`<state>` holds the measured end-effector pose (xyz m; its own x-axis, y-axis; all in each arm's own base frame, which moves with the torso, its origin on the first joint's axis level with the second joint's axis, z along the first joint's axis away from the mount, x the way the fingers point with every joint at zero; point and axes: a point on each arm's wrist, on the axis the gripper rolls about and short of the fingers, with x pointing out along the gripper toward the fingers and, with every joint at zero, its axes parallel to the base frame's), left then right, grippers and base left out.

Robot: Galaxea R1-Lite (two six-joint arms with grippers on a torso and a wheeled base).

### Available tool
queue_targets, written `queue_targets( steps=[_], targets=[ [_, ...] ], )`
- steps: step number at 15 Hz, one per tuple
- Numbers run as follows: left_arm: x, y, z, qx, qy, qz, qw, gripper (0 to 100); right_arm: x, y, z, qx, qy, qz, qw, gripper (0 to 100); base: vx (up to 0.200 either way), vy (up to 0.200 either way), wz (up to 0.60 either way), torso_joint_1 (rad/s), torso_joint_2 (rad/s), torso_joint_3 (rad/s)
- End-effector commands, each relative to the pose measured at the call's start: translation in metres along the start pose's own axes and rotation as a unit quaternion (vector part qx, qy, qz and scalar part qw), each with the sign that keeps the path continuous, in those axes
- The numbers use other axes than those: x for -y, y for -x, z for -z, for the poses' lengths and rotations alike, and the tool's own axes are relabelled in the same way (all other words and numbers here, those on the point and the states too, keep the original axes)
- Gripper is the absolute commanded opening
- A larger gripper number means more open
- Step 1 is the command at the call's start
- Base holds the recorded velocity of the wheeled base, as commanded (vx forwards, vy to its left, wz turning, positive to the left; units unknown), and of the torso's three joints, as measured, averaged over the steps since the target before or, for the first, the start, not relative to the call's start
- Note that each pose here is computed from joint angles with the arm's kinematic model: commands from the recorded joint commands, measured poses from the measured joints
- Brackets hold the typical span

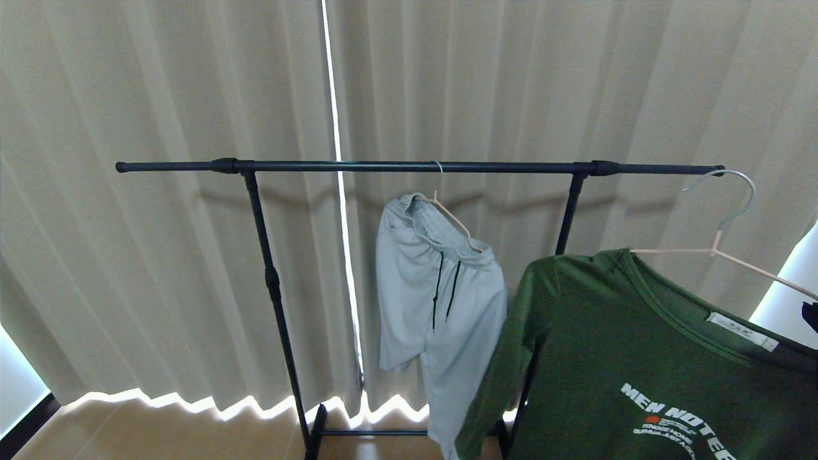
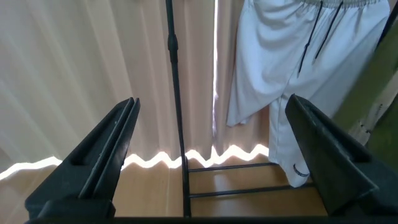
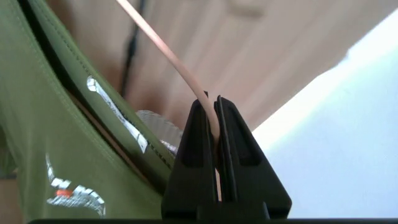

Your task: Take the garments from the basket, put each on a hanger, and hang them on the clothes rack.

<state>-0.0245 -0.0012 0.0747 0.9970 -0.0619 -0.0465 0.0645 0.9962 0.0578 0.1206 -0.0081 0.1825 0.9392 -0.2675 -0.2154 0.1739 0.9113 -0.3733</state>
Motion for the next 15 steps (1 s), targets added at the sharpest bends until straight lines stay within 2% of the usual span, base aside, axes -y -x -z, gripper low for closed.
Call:
queue_targets(
  steps=[1,3,7,15],
  targets=[
    [0.0000,0.0001,0.0002,0.000,-0.001,0.000,1.0000,100,0.0092,-0.0015,0.0028,-0.014,0.003,0.037,0.9992,0,0.000,0.000,0.00,0.000,0.00,0.000],
    [0.0000,0.0001,0.0002,0.000,0.000,0.000,1.0000,100,0.0104,-0.0016,0.0019,-0.013,0.017,0.041,0.9989,0,0.000,0.000,0.00,0.000,0.00,0.000],
    [0.0000,0.0001,0.0002,0.000,0.002,0.000,1.0000,100,0.0109,-0.0032,-0.0003,-0.013,0.018,0.041,0.9989,0,0.000,0.000,0.00,0.000,0.00,0.000],
    [0.0001,0.0002,-0.0002,0.001,0.003,0.002,1.0000,100,0.0118,-0.0019,-0.0024,-0.004,0.016,0.043,0.9989,0,0.200,0.000,0.00,0.004,0.00,0.004]
  ],
)
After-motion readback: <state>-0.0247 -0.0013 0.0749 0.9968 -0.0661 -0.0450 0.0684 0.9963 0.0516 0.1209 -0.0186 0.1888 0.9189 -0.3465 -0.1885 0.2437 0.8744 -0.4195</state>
